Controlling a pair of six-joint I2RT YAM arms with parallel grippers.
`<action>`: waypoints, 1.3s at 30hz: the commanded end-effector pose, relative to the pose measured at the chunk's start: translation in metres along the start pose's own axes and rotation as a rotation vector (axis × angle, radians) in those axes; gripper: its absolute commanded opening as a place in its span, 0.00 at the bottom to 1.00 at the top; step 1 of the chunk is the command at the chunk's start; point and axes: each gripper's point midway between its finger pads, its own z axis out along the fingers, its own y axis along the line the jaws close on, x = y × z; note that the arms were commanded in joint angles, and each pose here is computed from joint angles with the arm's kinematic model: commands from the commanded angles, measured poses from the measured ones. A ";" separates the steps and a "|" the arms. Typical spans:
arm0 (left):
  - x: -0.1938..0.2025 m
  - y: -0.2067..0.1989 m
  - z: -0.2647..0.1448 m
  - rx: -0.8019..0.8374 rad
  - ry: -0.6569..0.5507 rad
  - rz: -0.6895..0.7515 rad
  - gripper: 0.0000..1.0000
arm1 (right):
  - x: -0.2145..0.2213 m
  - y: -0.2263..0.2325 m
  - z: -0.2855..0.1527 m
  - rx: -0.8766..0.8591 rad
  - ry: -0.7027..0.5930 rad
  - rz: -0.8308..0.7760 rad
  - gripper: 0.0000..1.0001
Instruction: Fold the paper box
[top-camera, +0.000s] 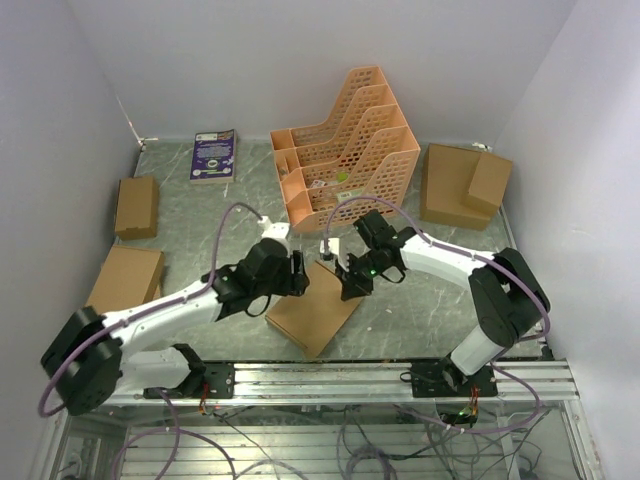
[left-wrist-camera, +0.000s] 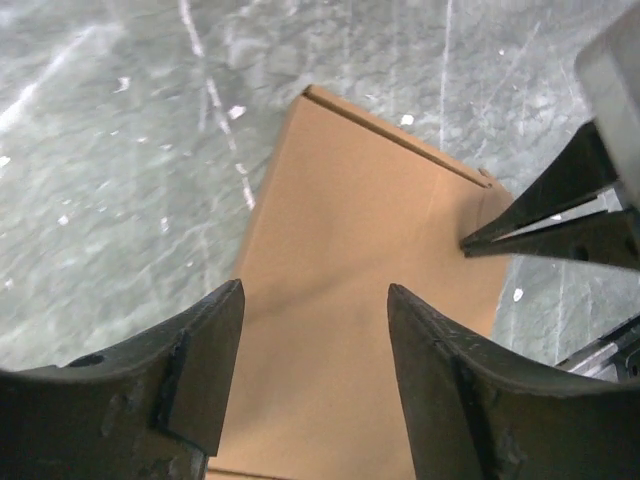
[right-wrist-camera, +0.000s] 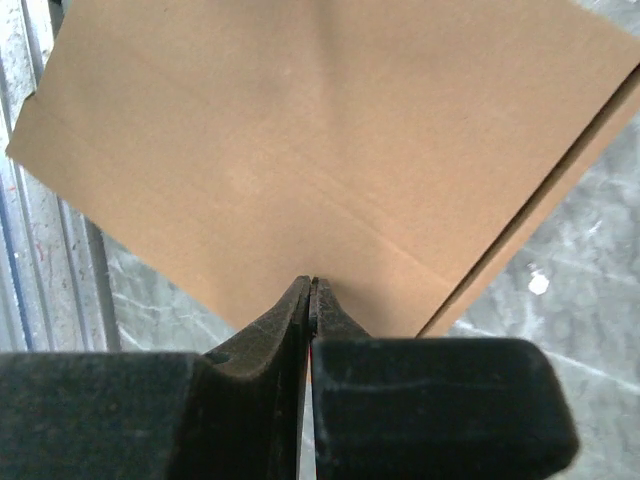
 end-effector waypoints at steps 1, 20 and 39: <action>0.003 0.030 -0.012 -0.084 -0.092 -0.053 0.71 | -0.009 -0.015 0.002 0.018 0.008 -0.047 0.03; 0.073 -0.038 -0.028 0.284 0.217 -0.222 0.07 | 0.000 -0.015 0.010 -0.006 0.022 -0.045 0.05; 0.093 -0.027 -0.013 0.180 0.275 -0.170 0.08 | -0.041 0.007 -0.028 -0.075 -0.168 -0.216 0.34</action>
